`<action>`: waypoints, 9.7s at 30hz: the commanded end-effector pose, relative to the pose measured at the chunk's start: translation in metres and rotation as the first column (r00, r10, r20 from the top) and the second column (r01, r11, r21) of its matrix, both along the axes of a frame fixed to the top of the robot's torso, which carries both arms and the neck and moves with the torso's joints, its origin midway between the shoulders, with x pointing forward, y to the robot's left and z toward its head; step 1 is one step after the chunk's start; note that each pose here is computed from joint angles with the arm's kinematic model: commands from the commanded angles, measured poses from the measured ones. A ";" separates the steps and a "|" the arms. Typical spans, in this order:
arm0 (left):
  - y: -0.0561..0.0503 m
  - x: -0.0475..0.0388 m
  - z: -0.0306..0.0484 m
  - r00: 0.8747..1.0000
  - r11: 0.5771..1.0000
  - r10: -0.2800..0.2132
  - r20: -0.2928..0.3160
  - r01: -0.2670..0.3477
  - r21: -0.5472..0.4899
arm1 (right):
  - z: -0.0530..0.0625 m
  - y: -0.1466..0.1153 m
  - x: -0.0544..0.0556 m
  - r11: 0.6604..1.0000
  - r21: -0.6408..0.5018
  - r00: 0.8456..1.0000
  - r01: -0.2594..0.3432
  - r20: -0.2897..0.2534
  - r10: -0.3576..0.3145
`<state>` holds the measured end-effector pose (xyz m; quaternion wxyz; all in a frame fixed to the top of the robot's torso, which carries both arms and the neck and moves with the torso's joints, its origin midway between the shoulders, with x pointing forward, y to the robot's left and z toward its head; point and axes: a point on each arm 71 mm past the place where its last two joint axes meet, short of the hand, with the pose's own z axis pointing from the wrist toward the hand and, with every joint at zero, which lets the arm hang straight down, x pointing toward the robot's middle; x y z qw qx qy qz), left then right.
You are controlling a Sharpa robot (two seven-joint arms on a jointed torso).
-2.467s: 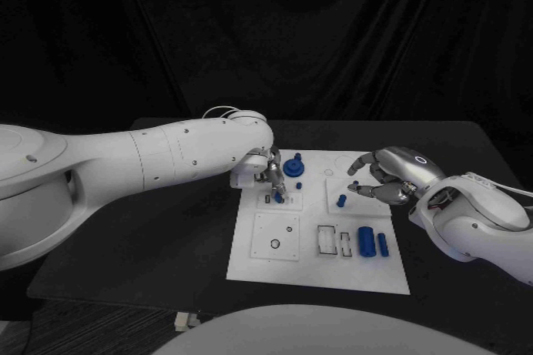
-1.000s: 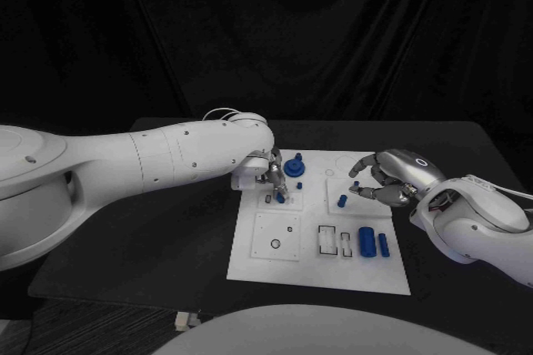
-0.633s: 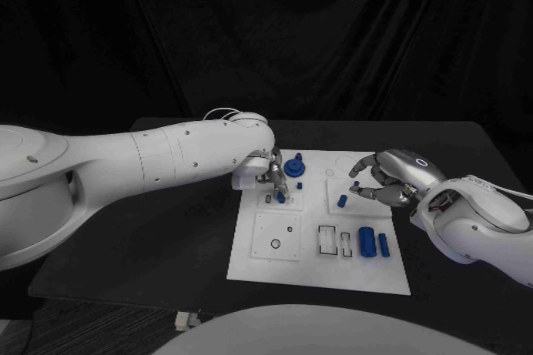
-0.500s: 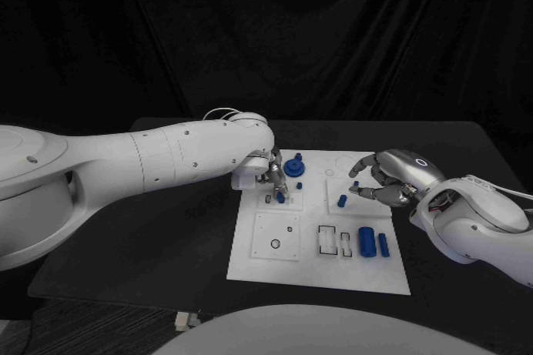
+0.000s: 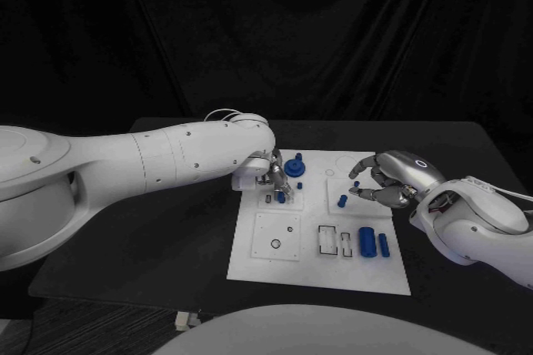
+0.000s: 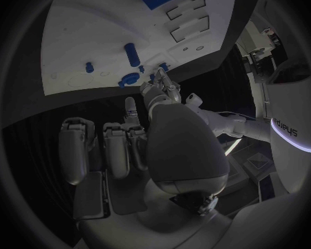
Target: Assemble the parts on the task board
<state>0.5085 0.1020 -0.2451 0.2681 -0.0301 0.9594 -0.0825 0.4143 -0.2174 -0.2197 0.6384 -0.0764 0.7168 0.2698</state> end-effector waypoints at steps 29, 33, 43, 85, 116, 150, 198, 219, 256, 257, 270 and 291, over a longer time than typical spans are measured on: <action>0.000 -0.0019 -0.0048 0.999 0.999 -0.001 -0.037 0.003 0.053 | -0.004 -0.001 0.000 1.000 -0.001 1.000 0.008 -0.004 -0.008; 0.000 -0.0018 -0.0053 0.999 0.999 0.000 -0.037 0.002 0.053 | -0.004 -0.001 0.000 1.000 -0.001 1.000 0.008 -0.005 -0.008; 0.008 -0.0095 -0.0027 1.000 1.000 0.011 -0.019 -0.011 0.021 | -0.003 -0.005 -0.001 1.000 0.002 1.000 0.014 -0.001 -0.014; 0.058 0.0431 0.0413 0.991 0.996 0.020 0.133 -0.030 0.079 | 0.004 -0.008 -0.004 0.998 0.066 0.999 0.006 0.045 -0.009; 0.054 0.0529 0.0165 0.994 0.995 0.041 0.101 -0.050 0.089 | 0.002 -0.005 -0.002 0.998 0.057 1.000 0.004 0.029 -0.006; 0.042 0.0511 0.0089 0.996 0.997 0.019 0.087 -0.026 0.075 | 0.000 -0.006 -0.001 0.999 0.048 1.000 0.010 0.020 -0.011; 0.041 0.0494 0.0047 0.988 0.998 0.057 0.145 -0.062 0.030 | -0.006 -0.008 -0.002 0.999 0.030 1.000 0.016 -0.009 -0.016; 0.051 0.0056 0.0408 0.989 0.998 0.009 0.150 -0.019 0.067 | -0.008 -0.012 -0.003 0.999 0.028 0.999 0.030 -0.022 -0.029; 0.045 -0.0167 0.0108 0.991 1.000 0.022 0.133 -0.023 0.003 | -0.011 -0.011 -0.005 0.999 0.034 0.999 0.029 -0.028 -0.028; 0.045 -0.0167 0.0106 0.991 1.000 0.022 0.132 -0.022 0.003 | -0.011 -0.011 -0.005 0.999 0.034 0.999 0.029 -0.028 -0.028; 0.040 -0.0184 0.0088 0.993 1.000 0.005 0.122 -0.006 0.003 | -0.012 -0.010 -0.005 0.999 0.034 0.999 0.028 -0.030 -0.027; 0.037 -0.0195 0.0040 0.996 1.000 -0.018 0.092 0.016 0.022 | -0.012 -0.011 -0.004 0.999 0.031 0.999 0.030 -0.035 -0.029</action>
